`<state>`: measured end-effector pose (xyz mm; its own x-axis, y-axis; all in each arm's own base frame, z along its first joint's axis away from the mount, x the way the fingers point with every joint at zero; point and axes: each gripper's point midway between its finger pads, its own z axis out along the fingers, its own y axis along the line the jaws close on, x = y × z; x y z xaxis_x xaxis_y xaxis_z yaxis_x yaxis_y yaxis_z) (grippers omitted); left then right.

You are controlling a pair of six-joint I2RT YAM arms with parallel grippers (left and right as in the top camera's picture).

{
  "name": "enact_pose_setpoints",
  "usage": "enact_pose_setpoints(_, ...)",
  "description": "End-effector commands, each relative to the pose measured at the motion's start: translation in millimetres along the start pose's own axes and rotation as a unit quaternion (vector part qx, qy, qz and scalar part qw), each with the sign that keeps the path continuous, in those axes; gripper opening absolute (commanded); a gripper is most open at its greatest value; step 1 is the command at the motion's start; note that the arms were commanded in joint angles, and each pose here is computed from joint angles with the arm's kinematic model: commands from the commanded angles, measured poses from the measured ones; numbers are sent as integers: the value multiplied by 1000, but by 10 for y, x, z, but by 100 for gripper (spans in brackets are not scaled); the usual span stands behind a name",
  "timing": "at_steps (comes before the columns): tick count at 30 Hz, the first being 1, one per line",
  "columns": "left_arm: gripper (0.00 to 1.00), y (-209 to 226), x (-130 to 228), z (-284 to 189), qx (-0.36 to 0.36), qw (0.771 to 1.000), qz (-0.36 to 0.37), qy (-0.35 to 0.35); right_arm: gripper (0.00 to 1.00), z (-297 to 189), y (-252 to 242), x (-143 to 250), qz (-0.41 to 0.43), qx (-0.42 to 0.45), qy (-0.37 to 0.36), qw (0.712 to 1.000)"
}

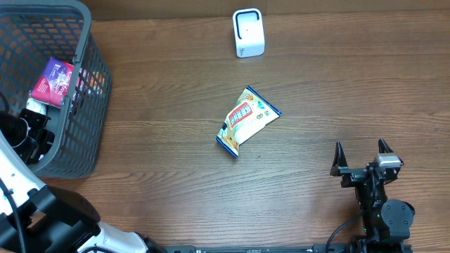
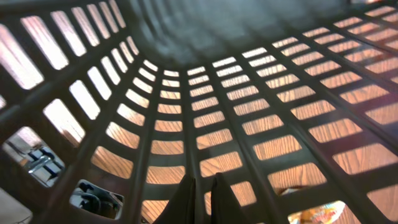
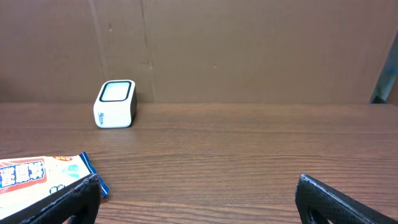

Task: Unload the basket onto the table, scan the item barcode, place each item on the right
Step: 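Grasp the pink-purple pad pack in the basket with the left gripper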

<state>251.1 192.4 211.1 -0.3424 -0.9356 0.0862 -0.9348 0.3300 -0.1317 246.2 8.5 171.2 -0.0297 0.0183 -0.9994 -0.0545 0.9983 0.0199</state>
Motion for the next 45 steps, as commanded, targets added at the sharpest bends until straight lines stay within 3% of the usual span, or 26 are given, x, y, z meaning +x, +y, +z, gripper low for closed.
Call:
enact_pose_setpoints(1,4,-107,120,-57,24,999,28,4,100,1,7,9,1,-1,-4,1000)
enact_pose_setpoints(31,4,-345,363,-215,78,995,57,6,100,1,7,9,1,-1,-4,1000)
enact_pose_setpoints(37,4,-151,127,-213,20,998,25,-49,100,1,7,9,1,-1,-4,1000)
enact_pose_setpoints(43,4,-244,-147,-401,51,992,6,-113,100,1,7,9,1,-1,-4,1000)
enact_pose_setpoints(45,17,-349,-286,-536,74,986,13,-151,100,1,7,9,1,-1,-4,1000)
